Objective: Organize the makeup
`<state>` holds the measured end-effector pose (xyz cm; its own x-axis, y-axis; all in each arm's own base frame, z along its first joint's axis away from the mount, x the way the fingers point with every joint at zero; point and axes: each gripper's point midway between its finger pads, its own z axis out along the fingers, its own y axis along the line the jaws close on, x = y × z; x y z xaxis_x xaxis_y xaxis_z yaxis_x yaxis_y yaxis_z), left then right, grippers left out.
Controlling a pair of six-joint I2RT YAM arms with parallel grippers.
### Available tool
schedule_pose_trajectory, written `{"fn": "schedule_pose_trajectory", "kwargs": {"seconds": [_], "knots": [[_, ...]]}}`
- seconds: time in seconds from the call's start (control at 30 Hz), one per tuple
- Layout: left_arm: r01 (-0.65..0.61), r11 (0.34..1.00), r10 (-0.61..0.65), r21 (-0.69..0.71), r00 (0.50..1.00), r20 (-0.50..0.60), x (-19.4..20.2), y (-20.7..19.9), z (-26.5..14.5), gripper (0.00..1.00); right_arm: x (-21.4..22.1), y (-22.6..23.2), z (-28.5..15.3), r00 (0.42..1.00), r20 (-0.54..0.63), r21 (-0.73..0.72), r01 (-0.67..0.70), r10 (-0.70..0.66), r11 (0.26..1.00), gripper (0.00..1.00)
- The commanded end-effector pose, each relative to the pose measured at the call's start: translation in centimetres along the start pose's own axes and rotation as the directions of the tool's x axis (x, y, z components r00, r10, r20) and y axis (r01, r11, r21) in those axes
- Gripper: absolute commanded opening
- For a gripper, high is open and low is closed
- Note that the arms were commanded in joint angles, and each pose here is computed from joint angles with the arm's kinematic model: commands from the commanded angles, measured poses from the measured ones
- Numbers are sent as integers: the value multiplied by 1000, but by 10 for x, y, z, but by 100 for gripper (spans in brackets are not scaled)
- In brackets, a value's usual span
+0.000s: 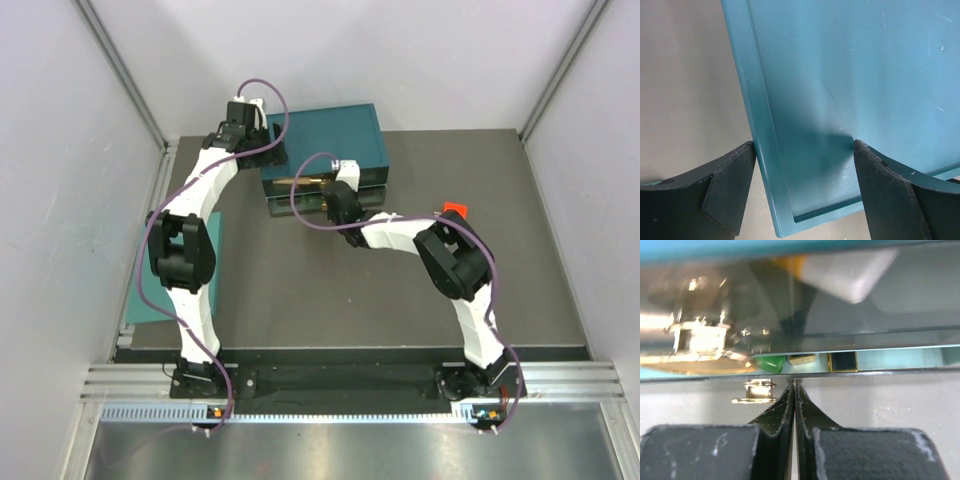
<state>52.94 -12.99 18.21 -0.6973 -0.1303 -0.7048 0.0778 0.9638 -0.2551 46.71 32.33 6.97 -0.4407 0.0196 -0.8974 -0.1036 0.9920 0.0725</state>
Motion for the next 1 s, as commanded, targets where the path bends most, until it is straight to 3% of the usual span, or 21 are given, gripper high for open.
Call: {"fn": "schedule_pose_trajectory", "kwargs": {"seconds": [0.0,0.23,0.57,0.87,0.9,0.97], "knots": [[-20,1000,19,-16,996,-82,26,8,0,82,-60,3,-14,943,105,-48,-313,317,948,0],[-19,1000,18,-11,997,-80,29,7,-3,82,-48,-12,-2,878,64,-31,-474,475,880,0],[-28,1000,28,-11,999,-43,19,6,-13,82,-55,-10,-13,897,49,-72,-435,439,898,0],[3,999,-7,35,993,115,-36,-16,-54,86,-86,-29,-101,906,48,-189,-405,420,895,0],[4,999,-10,44,990,138,-42,-19,-61,99,-100,-34,-118,909,70,-205,-390,411,898,0],[7,998,-16,56,986,164,-50,-23,-70,99,-109,-42,-133,918,92,-207,-362,386,909,0]]}}
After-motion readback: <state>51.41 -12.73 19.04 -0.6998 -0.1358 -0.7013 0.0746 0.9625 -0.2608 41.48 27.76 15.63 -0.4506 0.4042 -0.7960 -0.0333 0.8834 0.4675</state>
